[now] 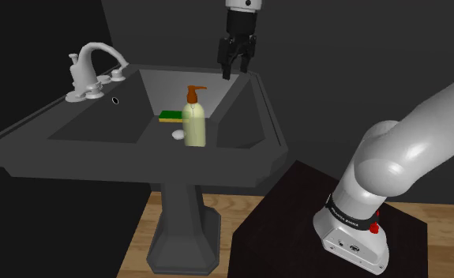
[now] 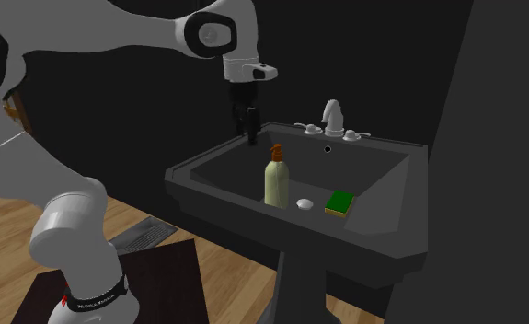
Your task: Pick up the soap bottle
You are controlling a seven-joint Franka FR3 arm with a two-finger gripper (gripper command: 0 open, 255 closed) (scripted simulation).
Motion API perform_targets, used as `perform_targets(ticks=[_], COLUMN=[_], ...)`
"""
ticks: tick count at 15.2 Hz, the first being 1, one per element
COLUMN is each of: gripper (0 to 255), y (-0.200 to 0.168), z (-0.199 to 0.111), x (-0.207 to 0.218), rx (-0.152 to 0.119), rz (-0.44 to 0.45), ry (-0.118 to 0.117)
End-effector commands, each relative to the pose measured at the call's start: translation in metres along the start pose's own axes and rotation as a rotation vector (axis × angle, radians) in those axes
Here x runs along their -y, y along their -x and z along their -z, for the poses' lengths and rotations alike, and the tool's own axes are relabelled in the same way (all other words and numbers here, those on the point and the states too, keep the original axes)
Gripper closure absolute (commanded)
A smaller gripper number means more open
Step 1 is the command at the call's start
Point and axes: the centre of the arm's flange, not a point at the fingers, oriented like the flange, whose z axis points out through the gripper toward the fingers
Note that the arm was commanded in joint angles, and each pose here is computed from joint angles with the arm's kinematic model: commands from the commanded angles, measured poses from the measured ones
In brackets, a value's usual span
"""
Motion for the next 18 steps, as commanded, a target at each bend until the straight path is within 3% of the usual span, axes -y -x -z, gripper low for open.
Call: perform_targets(ticks=[1,10,18], gripper=[0,0,0], y=[-0.025,-0.132,-0.130], z=[-0.007,-0.050,-0.090], x=[0.011,0.055,0.054], rx=[0.012,0.067,0.067], rz=[0.007,0.035,0.035], ry=[-0.001,-0.001,-0.001])
